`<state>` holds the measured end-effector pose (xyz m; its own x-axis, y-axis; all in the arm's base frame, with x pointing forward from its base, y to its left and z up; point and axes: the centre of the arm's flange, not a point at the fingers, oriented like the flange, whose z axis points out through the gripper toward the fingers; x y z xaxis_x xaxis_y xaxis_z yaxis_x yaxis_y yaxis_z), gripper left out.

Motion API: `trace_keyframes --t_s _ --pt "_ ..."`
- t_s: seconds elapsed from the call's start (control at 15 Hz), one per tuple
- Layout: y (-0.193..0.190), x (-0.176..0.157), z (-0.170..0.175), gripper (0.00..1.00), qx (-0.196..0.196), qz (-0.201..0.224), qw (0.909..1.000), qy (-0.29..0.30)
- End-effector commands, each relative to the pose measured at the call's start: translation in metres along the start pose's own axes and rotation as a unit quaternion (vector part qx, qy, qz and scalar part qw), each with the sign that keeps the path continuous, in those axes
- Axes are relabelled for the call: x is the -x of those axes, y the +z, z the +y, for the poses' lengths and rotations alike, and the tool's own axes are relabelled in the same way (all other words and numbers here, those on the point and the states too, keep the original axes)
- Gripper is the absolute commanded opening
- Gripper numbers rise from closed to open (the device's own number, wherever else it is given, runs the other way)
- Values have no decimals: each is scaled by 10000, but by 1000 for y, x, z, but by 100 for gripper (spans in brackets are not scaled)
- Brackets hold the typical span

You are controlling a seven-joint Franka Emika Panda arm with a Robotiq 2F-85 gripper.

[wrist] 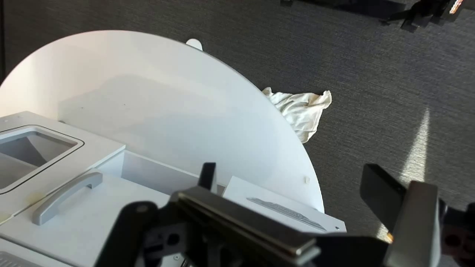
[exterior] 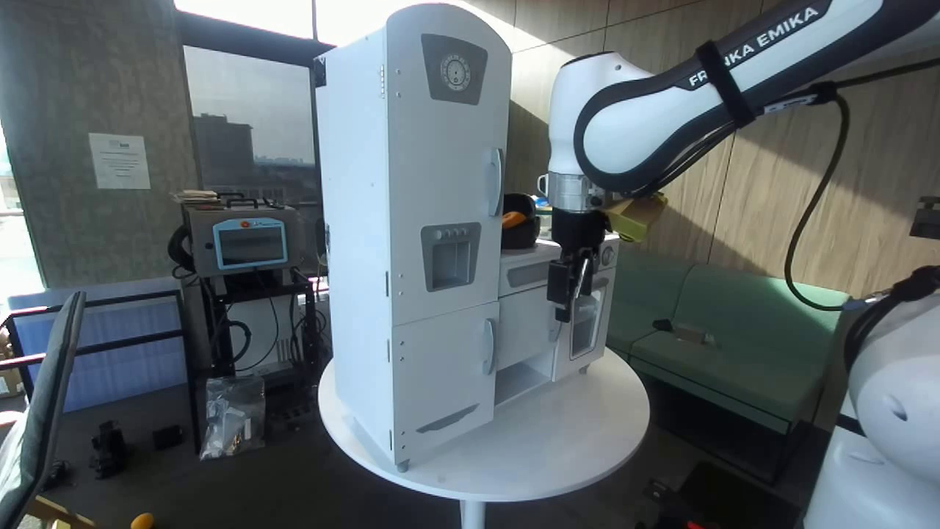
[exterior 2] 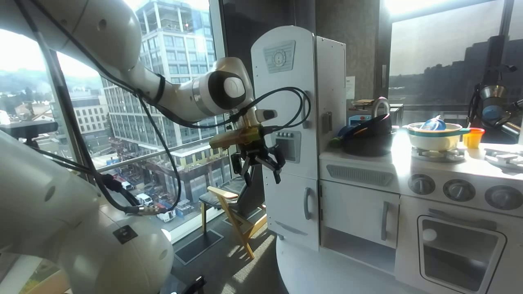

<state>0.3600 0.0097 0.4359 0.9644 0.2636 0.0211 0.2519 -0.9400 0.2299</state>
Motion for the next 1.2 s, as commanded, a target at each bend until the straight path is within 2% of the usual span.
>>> trace_keyframes --t_s 0.0,0.2,0.4,0.67,0.8,0.93,1.13 --pt "-3 -4 3 100 108 256 9995 171" --pt "-41 -17 18 100 -11 923 9937 635" --pt "-80 -21 42 100 -273 1581 9841 768" --pt "-121 -30 85 100 -325 2372 9707 213" --pt "-127 -41 103 100 -362 2704 9620 -140" --pt "-131 -53 116 100 -344 3126 9484 -398" --pt "-134 -72 131 100 -58 3696 9283 -391"
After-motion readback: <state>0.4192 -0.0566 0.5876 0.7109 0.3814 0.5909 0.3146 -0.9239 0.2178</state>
